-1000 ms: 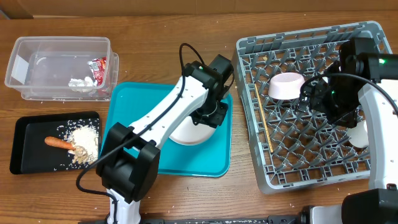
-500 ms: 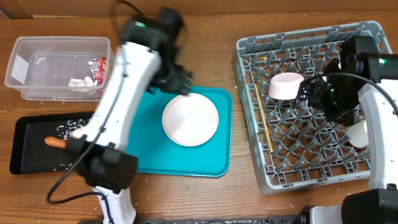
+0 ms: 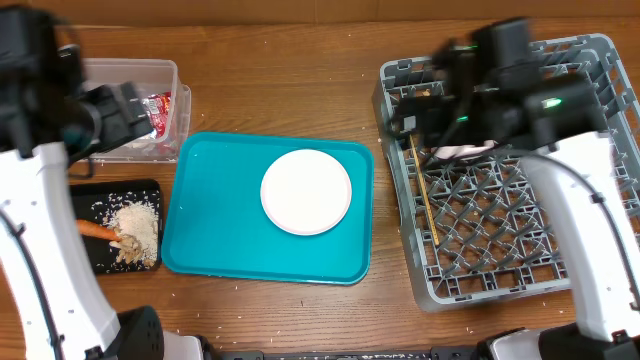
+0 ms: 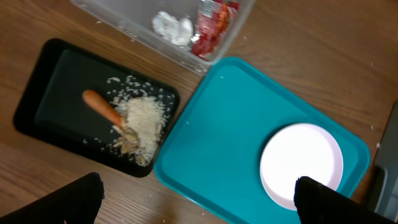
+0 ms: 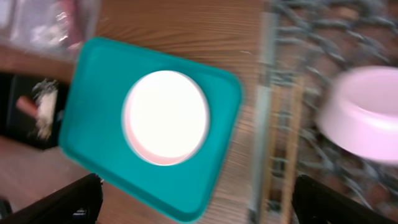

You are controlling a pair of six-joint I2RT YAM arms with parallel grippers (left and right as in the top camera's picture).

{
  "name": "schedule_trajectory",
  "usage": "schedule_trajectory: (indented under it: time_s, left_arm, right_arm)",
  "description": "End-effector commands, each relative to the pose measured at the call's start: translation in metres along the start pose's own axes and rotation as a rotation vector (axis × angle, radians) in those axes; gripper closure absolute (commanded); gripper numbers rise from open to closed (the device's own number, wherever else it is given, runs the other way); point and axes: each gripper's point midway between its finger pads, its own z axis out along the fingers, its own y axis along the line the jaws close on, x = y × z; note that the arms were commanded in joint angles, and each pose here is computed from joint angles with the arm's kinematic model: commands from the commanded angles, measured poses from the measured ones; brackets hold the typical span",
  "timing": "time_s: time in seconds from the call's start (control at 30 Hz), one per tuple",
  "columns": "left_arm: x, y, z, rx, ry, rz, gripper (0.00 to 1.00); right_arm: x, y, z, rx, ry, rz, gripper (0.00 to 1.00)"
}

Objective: Sort waste into correct bins and load items into the dishwasher
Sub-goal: 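Reach the right gripper to the teal tray and grasp the plate rim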

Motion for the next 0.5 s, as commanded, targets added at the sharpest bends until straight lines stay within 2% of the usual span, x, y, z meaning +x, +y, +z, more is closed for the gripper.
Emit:
schedule_trajectory:
  time_s: [0.0,0.27,0.47]
  left_arm:
    - [-0.004,0.013,-0.005,0.023,-0.012,-0.063,0.0]
    - [0.003,0.022,0.007,0.011,0.04,-0.073,0.0]
    - [0.011,0.029,0.02,-0.033,0.087,-0.074,0.0]
  right_arm:
    - [0.007,0.017,0.028,0.071,0.031,-0.013,0.0]
    - [0.04,0.036,0.124,0.137,0.241,-0.025,0.0]
    - [0.069,0.02,0.183,0.214,0.39,0.035,0.0]
